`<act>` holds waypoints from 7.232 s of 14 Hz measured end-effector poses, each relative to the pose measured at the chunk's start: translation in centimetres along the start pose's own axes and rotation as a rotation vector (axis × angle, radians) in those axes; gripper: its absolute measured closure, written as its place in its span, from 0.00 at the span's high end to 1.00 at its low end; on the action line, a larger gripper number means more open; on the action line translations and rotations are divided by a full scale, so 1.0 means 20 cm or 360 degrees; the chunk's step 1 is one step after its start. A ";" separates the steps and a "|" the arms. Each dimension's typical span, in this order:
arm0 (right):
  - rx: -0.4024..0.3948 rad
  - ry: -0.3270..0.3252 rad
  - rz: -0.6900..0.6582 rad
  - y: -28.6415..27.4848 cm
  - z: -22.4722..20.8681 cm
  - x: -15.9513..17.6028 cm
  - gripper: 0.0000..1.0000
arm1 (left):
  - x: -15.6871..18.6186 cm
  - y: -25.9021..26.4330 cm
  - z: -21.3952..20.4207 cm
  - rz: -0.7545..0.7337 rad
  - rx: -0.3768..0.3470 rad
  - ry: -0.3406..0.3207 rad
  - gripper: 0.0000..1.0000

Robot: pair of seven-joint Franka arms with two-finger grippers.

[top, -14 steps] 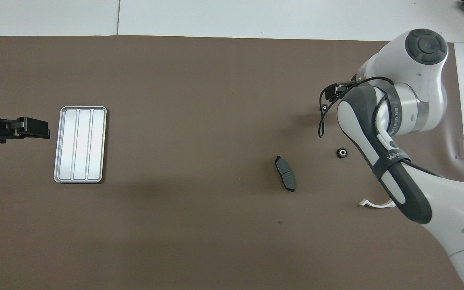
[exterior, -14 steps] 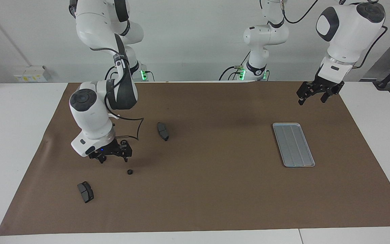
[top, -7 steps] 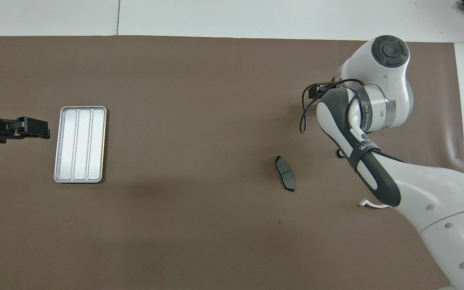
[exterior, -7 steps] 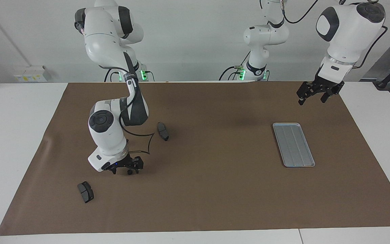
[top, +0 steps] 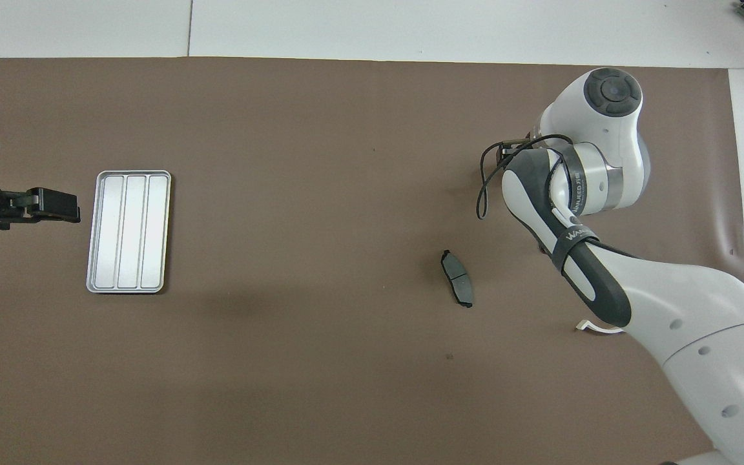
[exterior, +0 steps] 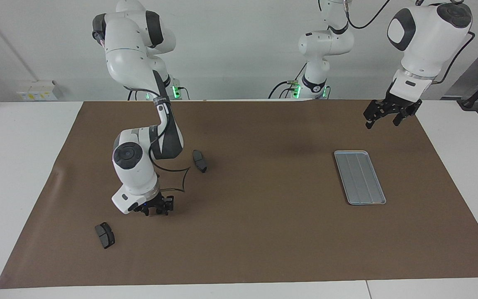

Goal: Pick bearing gear from pile to tray

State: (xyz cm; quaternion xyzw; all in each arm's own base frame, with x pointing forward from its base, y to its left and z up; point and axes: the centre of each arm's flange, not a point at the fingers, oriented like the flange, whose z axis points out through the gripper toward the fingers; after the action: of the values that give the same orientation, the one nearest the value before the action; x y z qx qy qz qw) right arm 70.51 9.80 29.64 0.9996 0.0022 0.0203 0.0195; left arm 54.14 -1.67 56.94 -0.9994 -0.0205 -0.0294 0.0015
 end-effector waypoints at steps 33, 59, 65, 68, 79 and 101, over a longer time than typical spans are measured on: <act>0.0019 -0.0032 -0.0001 -0.04 0.01 -0.05 0.24 | 0.00 0.00 0.00 0.0000 0.0000 0.0000 1.00; 0.0094 0.0155 0.0558 -1.66 -0.11 -0.73 0.41 | 0.00 0.00 0.00 0.0001 0.0000 0.0000 1.00; 0.0090 0.0230 0.0604 -1.56 -0.28 -0.67 1.00 | -0.01 0.03 0.01 0.0018 0.0002 -0.0026 1.00; -0.0006 0.0332 0.0601 -1.27 -0.55 -0.53 1.00 | -0.01 0.05 0.01 0.0028 0.0002 -0.0031 1.00; -0.0017 0.0034 0.0027 0.12 -0.58 -0.23 1.00 | 0.01 0.76 0.26 -0.0022 -0.0075 -0.0018 1.00; 0.0134 0.0122 -0.0257 0.71 0.10 -0.45 0.89 | 0.05 1.91 1.13 -0.0075 -0.0167 0.0018 1.00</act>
State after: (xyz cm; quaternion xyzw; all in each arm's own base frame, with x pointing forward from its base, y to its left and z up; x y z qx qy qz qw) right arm 61.62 -4.54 27.82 0.9946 0.0845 0.0567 -0.0212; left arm 57.97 -39.75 34.32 -0.9971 -0.0426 -0.0361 -0.0515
